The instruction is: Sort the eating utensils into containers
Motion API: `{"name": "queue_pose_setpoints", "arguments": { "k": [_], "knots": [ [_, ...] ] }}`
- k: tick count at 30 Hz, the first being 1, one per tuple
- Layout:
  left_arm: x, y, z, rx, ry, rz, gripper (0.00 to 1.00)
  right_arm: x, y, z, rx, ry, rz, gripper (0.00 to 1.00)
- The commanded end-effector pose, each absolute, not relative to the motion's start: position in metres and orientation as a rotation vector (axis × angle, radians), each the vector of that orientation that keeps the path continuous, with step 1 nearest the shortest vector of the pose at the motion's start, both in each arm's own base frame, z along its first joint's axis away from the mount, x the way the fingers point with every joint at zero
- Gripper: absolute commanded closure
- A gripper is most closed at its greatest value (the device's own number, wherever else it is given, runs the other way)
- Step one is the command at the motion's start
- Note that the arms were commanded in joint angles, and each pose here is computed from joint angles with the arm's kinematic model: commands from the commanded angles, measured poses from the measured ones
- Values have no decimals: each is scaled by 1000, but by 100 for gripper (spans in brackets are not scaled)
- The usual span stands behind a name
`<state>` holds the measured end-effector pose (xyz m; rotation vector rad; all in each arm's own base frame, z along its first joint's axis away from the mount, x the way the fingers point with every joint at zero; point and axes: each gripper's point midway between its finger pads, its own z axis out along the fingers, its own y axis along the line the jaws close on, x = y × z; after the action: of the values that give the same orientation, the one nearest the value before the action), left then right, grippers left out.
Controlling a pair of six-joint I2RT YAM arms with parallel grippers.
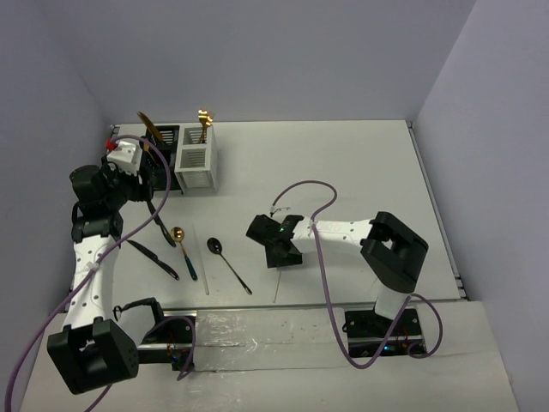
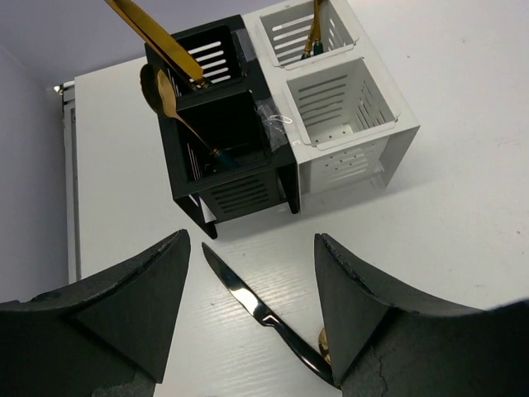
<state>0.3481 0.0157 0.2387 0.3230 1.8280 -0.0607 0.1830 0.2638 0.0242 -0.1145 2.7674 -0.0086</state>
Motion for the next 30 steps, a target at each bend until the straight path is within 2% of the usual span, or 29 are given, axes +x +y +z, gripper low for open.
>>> {"name": "queue_pose_setpoints", "arguments": {
  "k": [1,6,8,11,12,17,20,26,30],
  "knots": [
    [349,13,248,357,1791,-61,29,172,267,1,-144,2830,-8,43],
    [350,11,248,357,1788,-78,29,169,259,-13,-123,2851,-74,50],
    [350,12,248,354,1792,-73,29,162,252,-21,-123,2871,-71,64],
    [351,11,250,356,1787,-86,29,158,246,-25,-114,2881,-73,98],
    [352,9,250,360,1788,-94,29,160,245,-25,-117,2875,-80,100],
    [360,10,251,329,1811,-128,30,188,237,-8,-106,2764,-133,100],
    [355,4,246,375,1814,-145,30,213,246,23,-123,2631,-84,100],
    [354,10,241,330,1866,-144,30,283,289,153,-169,2177,120,100],
    [348,9,244,293,1850,-149,30,335,338,281,-107,1750,344,100]
  ]
}}
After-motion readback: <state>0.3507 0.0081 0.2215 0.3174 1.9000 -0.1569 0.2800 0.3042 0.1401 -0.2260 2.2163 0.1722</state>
